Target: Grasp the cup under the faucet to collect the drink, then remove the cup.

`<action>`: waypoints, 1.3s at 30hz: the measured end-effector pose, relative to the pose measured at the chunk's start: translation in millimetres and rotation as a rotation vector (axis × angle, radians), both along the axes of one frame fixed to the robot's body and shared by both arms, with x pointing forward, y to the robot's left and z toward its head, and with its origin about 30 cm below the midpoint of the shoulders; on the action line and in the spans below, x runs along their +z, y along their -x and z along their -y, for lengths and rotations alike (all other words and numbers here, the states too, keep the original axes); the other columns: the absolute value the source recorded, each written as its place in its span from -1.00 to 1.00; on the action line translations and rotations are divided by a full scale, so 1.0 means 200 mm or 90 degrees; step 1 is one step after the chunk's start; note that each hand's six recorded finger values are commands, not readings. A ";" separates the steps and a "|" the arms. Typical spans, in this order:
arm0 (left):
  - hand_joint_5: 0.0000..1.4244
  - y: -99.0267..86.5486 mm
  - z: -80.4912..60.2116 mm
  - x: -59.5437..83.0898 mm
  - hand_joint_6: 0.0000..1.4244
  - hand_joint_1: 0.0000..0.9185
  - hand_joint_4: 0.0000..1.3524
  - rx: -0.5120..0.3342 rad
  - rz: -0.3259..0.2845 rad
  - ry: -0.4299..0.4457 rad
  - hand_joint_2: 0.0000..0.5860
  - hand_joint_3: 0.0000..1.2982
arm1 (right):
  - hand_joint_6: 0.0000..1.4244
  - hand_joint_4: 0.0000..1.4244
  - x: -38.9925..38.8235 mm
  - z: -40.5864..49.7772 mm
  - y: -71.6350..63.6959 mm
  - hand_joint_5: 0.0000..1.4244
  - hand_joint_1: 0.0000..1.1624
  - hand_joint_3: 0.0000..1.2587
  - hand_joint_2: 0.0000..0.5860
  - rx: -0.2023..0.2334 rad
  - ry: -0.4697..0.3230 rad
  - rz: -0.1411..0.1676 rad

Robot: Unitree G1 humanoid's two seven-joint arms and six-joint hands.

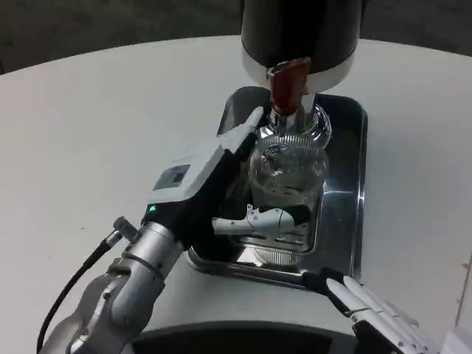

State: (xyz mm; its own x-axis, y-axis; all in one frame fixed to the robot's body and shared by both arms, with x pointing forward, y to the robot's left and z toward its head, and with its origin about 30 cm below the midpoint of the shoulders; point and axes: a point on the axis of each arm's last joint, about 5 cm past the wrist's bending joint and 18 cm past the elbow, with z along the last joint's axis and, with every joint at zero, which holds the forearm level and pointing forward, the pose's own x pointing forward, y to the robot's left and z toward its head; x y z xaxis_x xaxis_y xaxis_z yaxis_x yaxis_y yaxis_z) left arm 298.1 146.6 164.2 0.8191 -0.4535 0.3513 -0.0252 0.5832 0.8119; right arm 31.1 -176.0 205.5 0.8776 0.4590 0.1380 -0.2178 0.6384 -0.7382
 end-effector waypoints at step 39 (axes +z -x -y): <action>-0.79 0.28 -0.26 0.51 -1.00 -1.00 -0.81 -0.155 -0.142 0.331 -0.82 -0.84 | -1.00 -0.99 -0.002 0.001 0.01 -1.00 0.29 -0.90 0.70 -0.010 -0.005 -0.002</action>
